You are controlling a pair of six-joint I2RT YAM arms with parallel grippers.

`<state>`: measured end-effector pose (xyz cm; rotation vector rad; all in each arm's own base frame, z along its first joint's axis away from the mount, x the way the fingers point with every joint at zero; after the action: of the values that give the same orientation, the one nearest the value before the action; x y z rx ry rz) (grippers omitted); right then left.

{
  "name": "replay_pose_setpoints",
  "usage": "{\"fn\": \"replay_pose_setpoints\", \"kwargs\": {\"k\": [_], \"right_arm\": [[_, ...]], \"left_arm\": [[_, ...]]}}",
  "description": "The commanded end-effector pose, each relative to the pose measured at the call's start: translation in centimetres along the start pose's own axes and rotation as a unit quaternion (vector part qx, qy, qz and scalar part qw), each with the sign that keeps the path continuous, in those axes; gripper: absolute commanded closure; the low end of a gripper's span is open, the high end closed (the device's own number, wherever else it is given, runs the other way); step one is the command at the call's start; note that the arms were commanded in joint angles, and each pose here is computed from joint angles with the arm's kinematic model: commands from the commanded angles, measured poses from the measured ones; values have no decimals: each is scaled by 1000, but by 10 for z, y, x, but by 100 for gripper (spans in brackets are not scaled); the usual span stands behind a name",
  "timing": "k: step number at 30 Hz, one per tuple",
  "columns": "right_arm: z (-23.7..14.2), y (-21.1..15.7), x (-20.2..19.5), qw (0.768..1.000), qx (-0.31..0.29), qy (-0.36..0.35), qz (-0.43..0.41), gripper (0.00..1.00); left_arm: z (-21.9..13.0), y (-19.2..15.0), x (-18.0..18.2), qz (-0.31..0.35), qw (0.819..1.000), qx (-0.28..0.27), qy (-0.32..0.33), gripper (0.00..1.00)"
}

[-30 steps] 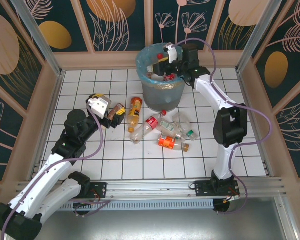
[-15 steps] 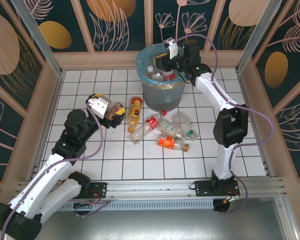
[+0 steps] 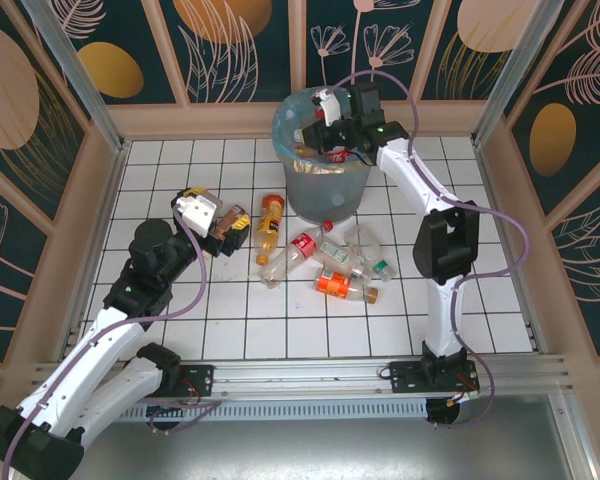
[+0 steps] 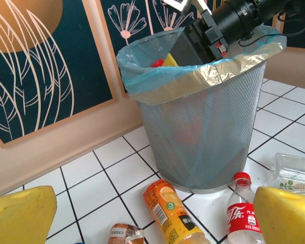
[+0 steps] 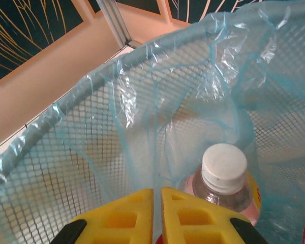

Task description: Put the plastic bottles in the bin

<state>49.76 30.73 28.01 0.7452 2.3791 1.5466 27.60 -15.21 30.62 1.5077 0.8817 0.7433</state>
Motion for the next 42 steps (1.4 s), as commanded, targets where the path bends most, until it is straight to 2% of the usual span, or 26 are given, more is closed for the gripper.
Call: {"fn": "replay_pose_setpoints", "kwargs": {"k": [1,7,11,14,17,20,22,24,27,29,31,36,40,42], "right_arm": [[1,3,7,1000,25,-1,-5,85],[-28,61,9,999,-30,-39,-6,67],[-61,94,19,996,-73,-61,2,65],[-86,106,37,993,-100,-65,1,65],[-106,105,65,990,-131,-59,-9,64],[-125,95,100,985,-162,-49,-31,61],[-135,86,115,983,-174,-53,-35,59],[-144,75,126,981,-179,-59,-34,59],[-152,52,138,983,-171,-63,-36,59],[-157,37,137,984,-158,-78,-30,59],[-163,23,134,984,-143,-101,-25,60],[-177,7,127,980,-134,-145,-21,60],[-187,9,123,975,-144,-169,-27,59],[-193,11,122,971,-151,-180,-31,59]], "left_arm": [[0,-3,1,5,1000,4,3,2],[-1,1,3,3,1000,-2,10,1],[-1,7,8,-12,1000,2,26,2],[5,7,20,-33,997,20,62,2],[16,-2,38,-57,990,60,118,4],[31,-25,60,-78,969,133,192,5],[40,-44,63,-94,958,178,205,7],[52,-48,52,-119,957,199,176,10],[63,-54,18,-140,966,204,68,15],[64,-65,-3,-151,966,211,4,17],[65,-70,-18,-155,962,222,-33,18],[76,-95,-41,-146,950,271,-50,17],[84,-128,-53,-133,935,326,-45,17],[90,-131,-59,-121,933,336,-46,16]]}}
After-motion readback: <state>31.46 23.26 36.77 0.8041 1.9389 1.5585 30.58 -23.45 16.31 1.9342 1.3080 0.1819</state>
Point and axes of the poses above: each hand's point on the last joint's axis, 136 mm out from that joint toward the fingers, its own z axis out along the fingers, its own x axis along the line the jaws close on, y = z × x, the point moved 1 cm from there along -z, back along the fingers, and after that the axes turned 10 degrees about -z, right-handed, at the moved point
